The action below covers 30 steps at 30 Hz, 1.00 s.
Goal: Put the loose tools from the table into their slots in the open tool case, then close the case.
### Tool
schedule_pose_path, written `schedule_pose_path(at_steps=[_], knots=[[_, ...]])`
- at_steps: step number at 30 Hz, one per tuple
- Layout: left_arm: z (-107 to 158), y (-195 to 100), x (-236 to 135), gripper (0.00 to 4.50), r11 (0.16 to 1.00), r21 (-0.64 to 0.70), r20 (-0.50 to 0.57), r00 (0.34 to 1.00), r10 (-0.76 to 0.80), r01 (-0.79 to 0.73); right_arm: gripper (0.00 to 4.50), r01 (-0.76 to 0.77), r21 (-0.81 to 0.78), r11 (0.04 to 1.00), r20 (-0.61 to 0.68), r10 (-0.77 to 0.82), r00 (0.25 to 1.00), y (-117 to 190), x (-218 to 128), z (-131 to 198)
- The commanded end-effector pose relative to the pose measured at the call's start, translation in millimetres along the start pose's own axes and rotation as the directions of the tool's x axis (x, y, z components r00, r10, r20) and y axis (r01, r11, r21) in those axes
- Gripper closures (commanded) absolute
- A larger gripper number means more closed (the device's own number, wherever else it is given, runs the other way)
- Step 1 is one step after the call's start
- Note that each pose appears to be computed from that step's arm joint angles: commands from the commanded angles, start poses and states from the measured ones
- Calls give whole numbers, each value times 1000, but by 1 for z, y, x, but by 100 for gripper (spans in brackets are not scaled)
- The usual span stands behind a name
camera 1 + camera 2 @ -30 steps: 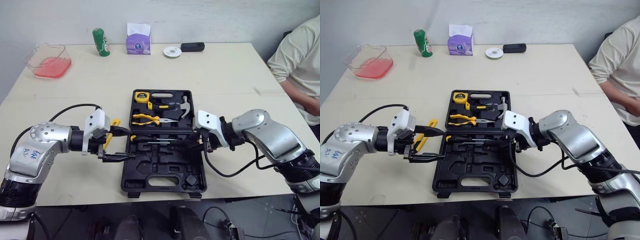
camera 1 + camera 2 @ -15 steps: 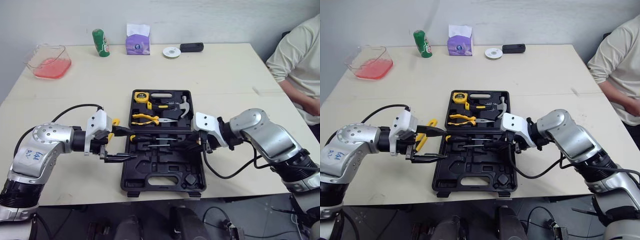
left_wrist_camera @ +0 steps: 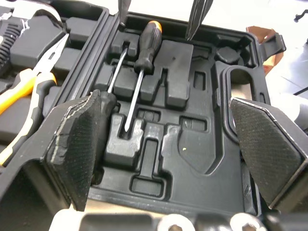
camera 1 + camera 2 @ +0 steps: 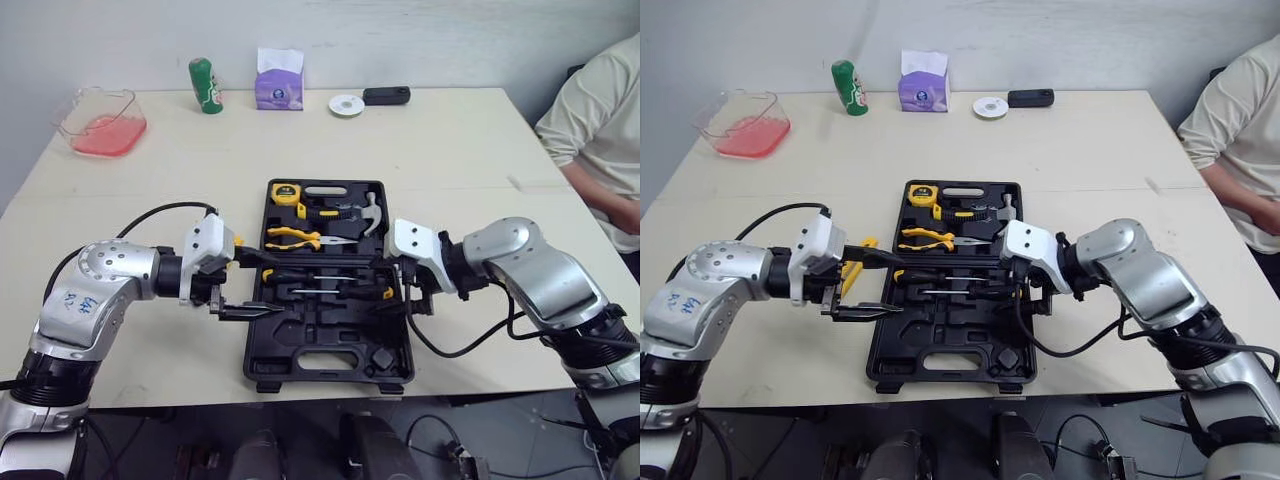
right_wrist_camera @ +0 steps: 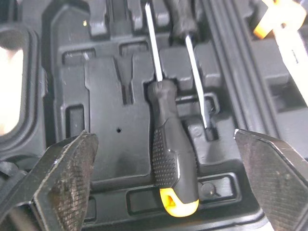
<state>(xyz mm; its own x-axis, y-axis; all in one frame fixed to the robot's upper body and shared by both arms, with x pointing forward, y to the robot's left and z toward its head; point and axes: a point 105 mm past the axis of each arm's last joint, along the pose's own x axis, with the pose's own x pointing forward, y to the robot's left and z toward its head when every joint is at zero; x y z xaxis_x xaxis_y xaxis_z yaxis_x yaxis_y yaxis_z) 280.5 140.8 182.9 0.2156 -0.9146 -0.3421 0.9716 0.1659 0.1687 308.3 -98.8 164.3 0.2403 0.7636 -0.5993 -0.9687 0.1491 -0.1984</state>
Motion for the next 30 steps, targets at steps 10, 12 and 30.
schedule_pose_path(at_steps=[10,12,30], knots=[[8,2,7,0,999,22,31,999,-24,23,262,14,100,995,365,-50,930,-3,29,14],[8,3,7,0,999,23,33,999,-25,25,365,-3,123,992,370,-43,928,-2,35,11],[1,4,9,0,1000,9,28,1000,13,-14,446,43,233,971,48,-55,997,9,76,-53]])
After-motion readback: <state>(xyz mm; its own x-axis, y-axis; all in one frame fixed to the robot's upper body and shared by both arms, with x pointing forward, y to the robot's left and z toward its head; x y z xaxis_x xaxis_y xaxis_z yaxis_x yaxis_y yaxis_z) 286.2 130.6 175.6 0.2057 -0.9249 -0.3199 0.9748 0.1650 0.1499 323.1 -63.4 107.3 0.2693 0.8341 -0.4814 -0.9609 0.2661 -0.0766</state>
